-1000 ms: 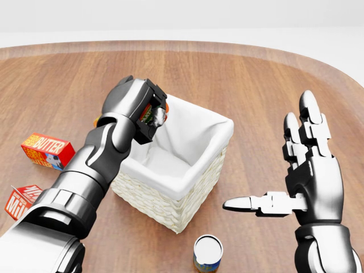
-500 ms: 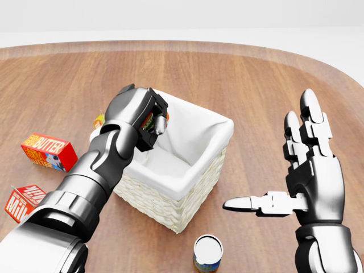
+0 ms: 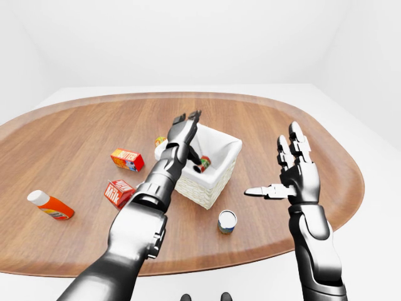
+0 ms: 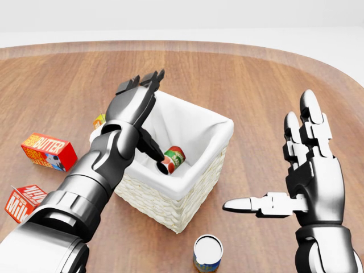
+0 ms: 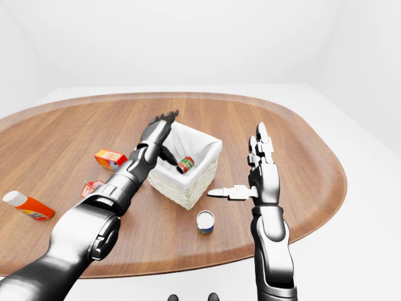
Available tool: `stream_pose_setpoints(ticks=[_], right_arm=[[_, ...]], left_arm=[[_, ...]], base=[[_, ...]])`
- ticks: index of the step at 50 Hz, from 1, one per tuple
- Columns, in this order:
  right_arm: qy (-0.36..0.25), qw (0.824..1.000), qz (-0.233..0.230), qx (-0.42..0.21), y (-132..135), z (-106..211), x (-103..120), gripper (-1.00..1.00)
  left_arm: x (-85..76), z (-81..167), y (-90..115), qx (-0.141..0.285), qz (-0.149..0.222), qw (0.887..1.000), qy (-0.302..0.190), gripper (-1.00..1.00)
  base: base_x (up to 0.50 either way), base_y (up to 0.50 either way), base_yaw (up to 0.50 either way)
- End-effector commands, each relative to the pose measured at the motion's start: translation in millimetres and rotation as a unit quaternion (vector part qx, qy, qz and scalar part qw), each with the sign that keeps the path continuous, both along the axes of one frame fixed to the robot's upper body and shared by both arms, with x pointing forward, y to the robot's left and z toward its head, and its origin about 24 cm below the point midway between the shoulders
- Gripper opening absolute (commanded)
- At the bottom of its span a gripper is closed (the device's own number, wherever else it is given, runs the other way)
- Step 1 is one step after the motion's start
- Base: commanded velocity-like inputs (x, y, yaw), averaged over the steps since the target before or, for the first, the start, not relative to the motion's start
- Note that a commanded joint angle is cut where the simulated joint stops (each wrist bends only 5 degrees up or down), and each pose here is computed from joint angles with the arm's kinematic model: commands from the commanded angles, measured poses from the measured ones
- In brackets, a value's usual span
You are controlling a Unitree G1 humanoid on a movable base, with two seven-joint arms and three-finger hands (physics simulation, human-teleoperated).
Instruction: Pick up the tomato sauce, and put it in the basket.
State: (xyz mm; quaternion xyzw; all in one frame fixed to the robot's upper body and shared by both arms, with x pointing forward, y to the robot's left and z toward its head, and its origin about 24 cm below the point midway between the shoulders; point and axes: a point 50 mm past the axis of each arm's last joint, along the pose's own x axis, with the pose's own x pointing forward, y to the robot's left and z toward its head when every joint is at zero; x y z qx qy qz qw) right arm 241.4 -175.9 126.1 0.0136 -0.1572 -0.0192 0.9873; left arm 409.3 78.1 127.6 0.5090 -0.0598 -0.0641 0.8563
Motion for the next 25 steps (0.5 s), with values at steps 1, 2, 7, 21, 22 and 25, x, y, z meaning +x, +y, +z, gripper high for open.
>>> stream_pose_setpoints(ticks=[1, 2, 7, 21, 22, 25], right_arm=[[0.000, 1.000, 0.000, 0.000, 0, 0, 0, 1.00], [0.001, 1.000, 0.000, 0.001, 0, -1, 1, 1.00], [0.005, 1.000, 0.000, 0.001, 0, -2, 1, 1.00], [0.011, 1.000, 0.000, 0.001, 0, -5, 4, 1.00], [0.012, 1.000, 0.000, 0.001, 0, -5, 4, 1.00], [0.011, 1.000, 0.000, 0.001, 0, -5, 3, 1.00]], left_arm=[[-0.2, 0, 0, -0.002, 0.002, 1.000, -0.002, 1.00], [-0.4, -1, 0, -0.002, 0.002, 1.000, -0.002, 1.00], [-0.3, -1, 0, -0.002, 0.002, 1.000, -0.001, 1.00], [0.5, 6, -1, -0.018, -0.003, 1.000, -0.008, 1.00], [0.6, 7, -1, -0.020, -0.003, 1.000, -0.009, 1.00], [0.6, 12, -2, -0.030, -0.009, 0.999, -0.016, 1.00]], base=[[0.00, 0.00, 0.00], [0.00, 0.00, 0.00], [0.00, 0.00, 0.00], [0.00, 0.00, 0.00], [0.00, 0.00, 0.00], [0.00, 0.00, 0.00]])
